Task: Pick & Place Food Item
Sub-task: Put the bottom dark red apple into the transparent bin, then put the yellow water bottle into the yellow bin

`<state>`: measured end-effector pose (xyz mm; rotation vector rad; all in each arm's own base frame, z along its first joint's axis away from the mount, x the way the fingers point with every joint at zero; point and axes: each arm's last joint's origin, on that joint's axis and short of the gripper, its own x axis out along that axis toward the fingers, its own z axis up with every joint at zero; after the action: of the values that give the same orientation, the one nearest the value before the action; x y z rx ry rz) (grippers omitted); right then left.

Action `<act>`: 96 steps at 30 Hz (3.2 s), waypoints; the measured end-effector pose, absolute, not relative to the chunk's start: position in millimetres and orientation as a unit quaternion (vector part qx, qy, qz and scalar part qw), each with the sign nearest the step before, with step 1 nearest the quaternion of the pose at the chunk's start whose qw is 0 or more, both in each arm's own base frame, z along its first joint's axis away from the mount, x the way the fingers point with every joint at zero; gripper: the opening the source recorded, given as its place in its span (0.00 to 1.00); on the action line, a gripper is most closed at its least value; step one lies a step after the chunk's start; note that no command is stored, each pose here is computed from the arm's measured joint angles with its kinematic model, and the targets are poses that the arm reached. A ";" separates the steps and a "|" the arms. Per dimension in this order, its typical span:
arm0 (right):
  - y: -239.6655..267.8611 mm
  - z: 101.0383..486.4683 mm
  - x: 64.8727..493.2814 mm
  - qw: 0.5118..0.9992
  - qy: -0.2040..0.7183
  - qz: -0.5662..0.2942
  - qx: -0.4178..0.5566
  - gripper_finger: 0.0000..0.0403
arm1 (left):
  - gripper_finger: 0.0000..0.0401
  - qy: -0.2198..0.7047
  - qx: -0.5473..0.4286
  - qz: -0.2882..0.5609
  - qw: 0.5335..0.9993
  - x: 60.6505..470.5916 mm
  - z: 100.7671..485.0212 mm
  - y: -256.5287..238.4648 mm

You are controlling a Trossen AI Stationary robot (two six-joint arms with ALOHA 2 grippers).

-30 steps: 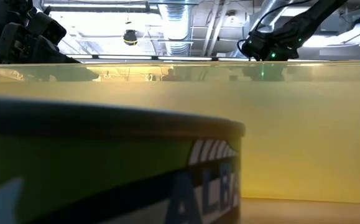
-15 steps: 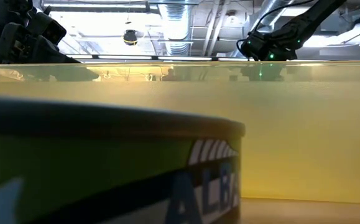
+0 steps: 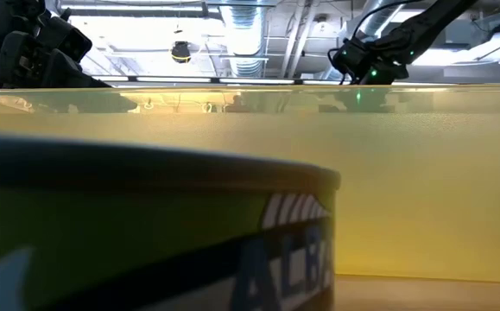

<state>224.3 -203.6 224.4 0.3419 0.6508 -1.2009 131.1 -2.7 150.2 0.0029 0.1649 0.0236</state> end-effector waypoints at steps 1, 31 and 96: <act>-203.9 225.5 224.6 0.763 0.298 -0.552 0.157 0.87 | 0.61 0.082 0.001 0.012 0.997 131.1 150.2 -2.6; -194.4 220.2 221.6 0.772 0.382 -0.467 0.198 0.97 | 0.61 0.087 0.000 0.014 0.996 131.0 149.3 -2.5; -220.1 348.3 340.2 0.754 0.599 -0.214 0.166 0.77 | 0.61 0.089 0.001 0.014 0.996 130.9 148.8 -2.5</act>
<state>340.2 -220.1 348.3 0.3631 1.3072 -0.4661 130.9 -2.5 148.8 0.0020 0.1791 0.0280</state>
